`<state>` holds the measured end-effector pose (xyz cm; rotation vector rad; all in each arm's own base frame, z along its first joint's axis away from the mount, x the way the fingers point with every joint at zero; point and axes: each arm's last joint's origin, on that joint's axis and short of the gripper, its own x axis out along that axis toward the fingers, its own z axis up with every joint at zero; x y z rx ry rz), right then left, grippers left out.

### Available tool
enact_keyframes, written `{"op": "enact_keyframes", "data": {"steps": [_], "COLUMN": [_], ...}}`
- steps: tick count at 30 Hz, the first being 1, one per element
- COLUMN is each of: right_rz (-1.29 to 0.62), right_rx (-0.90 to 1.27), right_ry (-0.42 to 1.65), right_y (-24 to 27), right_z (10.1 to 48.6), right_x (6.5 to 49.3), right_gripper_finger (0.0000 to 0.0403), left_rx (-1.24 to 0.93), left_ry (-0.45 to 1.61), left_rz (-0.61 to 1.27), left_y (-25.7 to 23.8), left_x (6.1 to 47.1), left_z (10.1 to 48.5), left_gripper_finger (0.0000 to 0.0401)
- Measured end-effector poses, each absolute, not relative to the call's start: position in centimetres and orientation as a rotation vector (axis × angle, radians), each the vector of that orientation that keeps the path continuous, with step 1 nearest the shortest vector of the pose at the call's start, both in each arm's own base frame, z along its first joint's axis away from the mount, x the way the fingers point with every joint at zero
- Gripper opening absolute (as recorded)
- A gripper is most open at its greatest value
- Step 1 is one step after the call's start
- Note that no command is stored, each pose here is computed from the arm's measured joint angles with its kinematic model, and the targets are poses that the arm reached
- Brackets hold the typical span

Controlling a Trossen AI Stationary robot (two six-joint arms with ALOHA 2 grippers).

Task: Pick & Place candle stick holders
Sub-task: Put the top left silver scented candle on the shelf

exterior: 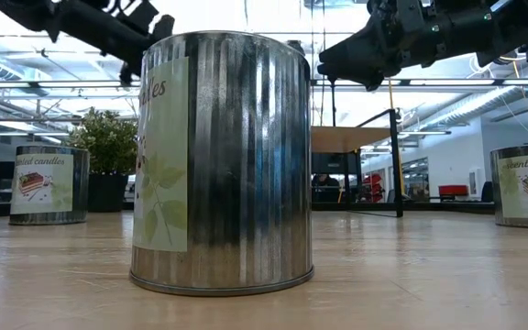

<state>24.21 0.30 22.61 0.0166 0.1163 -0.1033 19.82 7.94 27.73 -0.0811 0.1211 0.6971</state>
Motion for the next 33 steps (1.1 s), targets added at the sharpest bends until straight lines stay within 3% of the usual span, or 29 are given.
{"op": "enact_keyframes", "data": {"steps": [6, 18, 24, 29, 33], "right_rz": [-0.104, -0.104, -0.104, -0.104, -0.104], "right_rx": [0.024, 0.031, 0.032, 0.032, 0.032], "right_ry": [0.116, 0.116, 0.115, 0.116, 0.116], "right_y": [0.3, 0.3, 0.3, 0.3, 0.3], "right_z": [22.6, 22.6, 22.6, 22.6, 22.6], "right_x": [24.2, 24.2, 24.2, 24.2, 24.2], "right_gripper_finger": [0.0171, 0.0171, 0.0171, 0.0171, 0.0171], "left_rx": [-0.085, -0.130, -0.090, -0.066, -0.098], "left_ry": [0.167, 0.328, 0.322, 0.474, 0.662], "left_rz": [0.685, 0.267, 0.206, 0.149, 0.165], "left_y": [6.4, 0.8, -2.4, -4.2, -5.1], "left_x": [18.4, 18.4, 19.0, 19.1, 19.2], "left_z": [28.1, 27.0, 28.8, 30.2, 28.8], "left_gripper_finger": [0.0178, 0.0130, 0.0099, 0.0111, 0.0137]}}
